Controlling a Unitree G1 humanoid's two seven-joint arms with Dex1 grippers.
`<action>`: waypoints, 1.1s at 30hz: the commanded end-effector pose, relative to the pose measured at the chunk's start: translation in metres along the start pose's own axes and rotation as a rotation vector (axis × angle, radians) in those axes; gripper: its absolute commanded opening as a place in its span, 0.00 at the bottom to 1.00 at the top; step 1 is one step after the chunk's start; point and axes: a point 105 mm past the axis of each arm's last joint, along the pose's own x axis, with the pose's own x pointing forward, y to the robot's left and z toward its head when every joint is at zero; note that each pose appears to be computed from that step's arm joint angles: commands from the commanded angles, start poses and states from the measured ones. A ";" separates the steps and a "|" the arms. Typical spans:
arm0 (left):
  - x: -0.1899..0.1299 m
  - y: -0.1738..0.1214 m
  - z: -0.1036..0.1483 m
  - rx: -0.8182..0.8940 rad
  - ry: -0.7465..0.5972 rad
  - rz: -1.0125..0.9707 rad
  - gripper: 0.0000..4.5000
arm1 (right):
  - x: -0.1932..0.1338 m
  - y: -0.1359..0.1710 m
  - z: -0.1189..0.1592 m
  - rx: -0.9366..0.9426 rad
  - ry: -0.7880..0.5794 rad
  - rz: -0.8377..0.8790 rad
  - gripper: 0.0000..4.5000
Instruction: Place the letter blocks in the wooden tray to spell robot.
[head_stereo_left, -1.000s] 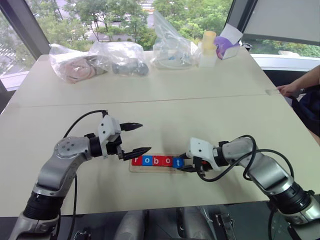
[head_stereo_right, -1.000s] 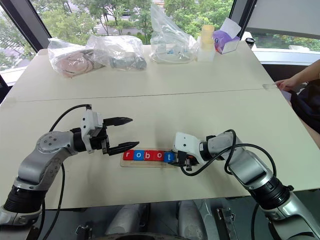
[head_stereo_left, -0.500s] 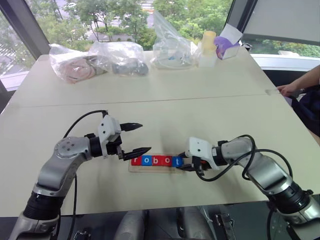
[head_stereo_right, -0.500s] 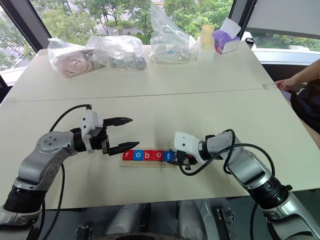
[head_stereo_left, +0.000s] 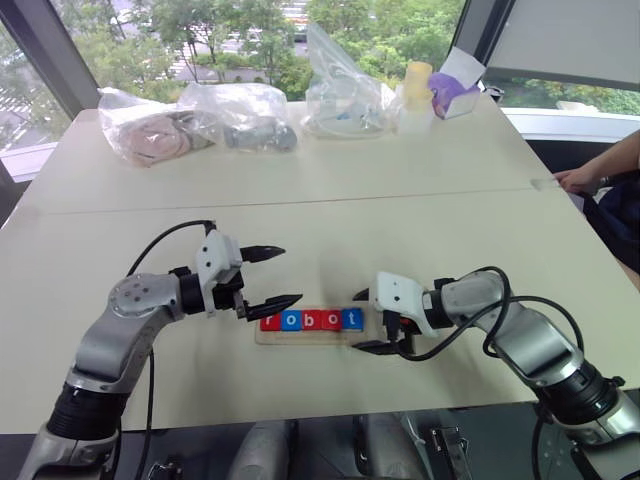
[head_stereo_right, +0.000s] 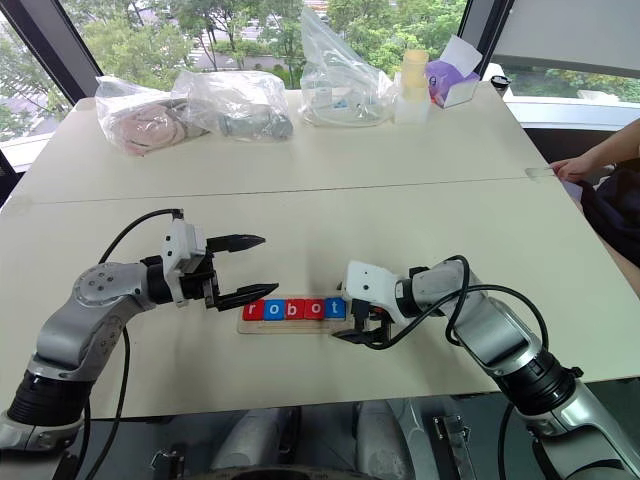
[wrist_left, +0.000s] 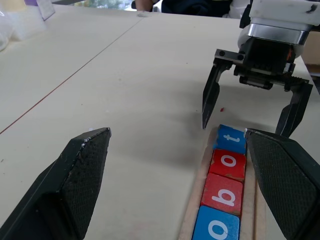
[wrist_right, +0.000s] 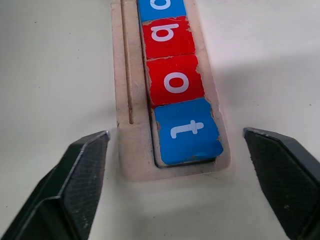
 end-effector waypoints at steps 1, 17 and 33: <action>0.000 -0.001 0.010 0.029 -0.027 -0.005 1.00 | -0.014 -0.024 0.008 -0.031 -0.013 -0.100 0.99; 0.000 0.000 0.011 0.030 -0.028 -0.002 1.00 | -0.014 -0.057 0.004 -0.031 -0.026 -0.263 0.99; 0.002 -0.001 0.011 0.030 -0.030 -0.004 1.00 | -0.013 -0.041 0.011 -0.031 -0.049 -0.208 0.99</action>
